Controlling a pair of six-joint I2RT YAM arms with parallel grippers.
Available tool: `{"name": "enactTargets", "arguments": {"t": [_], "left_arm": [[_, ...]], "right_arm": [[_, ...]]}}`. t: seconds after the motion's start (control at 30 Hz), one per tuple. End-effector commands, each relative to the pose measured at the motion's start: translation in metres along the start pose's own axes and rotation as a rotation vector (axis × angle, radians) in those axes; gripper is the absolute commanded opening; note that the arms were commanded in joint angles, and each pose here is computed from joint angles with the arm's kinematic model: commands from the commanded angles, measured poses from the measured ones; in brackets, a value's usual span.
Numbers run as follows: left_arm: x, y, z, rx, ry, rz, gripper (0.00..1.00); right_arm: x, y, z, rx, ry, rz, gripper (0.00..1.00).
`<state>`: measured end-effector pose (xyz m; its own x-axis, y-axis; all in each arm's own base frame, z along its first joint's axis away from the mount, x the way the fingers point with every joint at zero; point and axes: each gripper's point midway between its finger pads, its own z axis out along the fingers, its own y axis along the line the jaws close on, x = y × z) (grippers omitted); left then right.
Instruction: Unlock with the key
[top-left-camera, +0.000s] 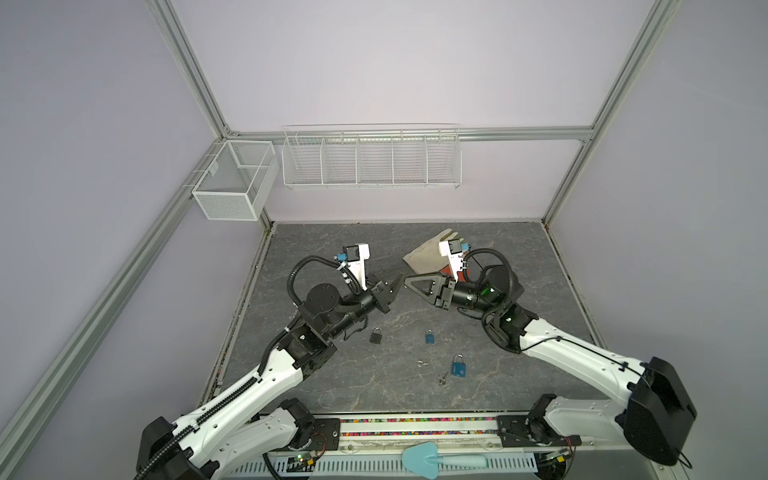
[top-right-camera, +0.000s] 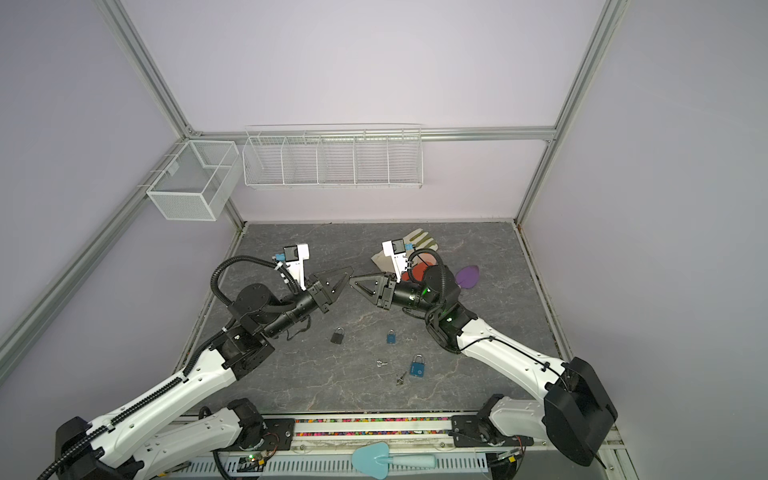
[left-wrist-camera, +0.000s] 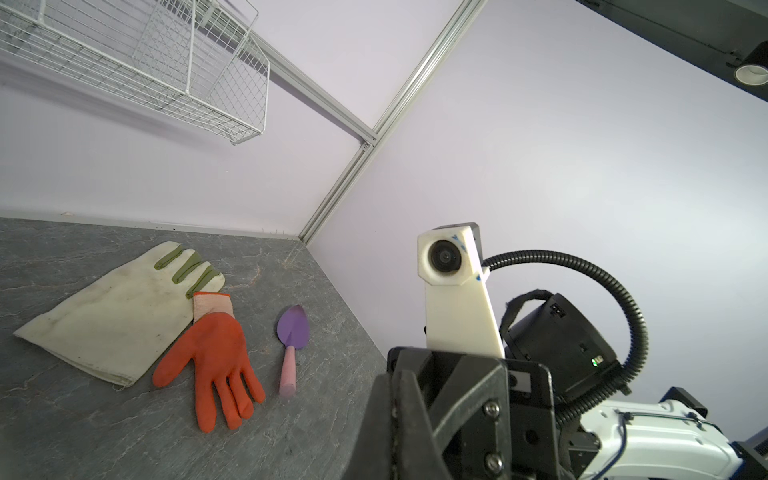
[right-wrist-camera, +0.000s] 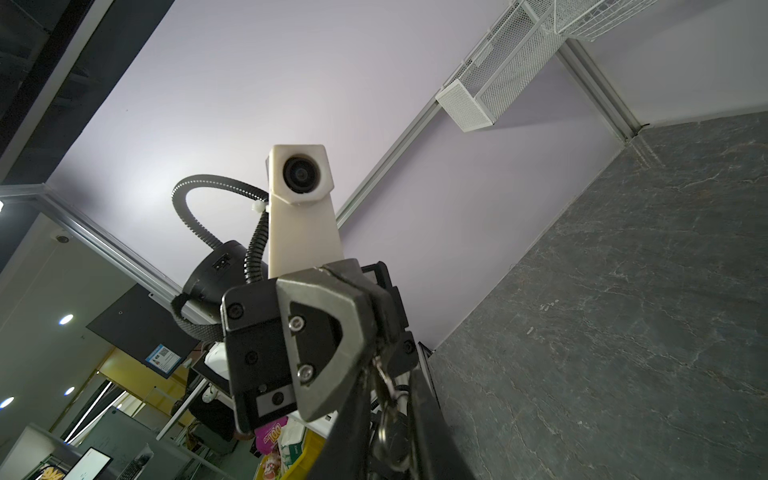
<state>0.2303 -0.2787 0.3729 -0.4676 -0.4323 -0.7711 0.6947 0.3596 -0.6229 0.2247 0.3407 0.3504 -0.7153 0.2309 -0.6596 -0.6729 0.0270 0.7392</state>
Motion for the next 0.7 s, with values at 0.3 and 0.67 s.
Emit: {"name": "enactTargets", "arguments": {"t": [0.3,0.67], "left_arm": [[-0.0142,-0.0108,0.0009,0.017,-0.034,0.008,0.0],[-0.0111,-0.0076,0.0011,0.006,-0.027,0.01,0.0]], "right_arm": [[-0.0077,0.0119,-0.0008,-0.024,-0.001,-0.03,0.21],[-0.0092,0.0159,-0.0004,-0.036,-0.001,-0.044,0.07]]}}
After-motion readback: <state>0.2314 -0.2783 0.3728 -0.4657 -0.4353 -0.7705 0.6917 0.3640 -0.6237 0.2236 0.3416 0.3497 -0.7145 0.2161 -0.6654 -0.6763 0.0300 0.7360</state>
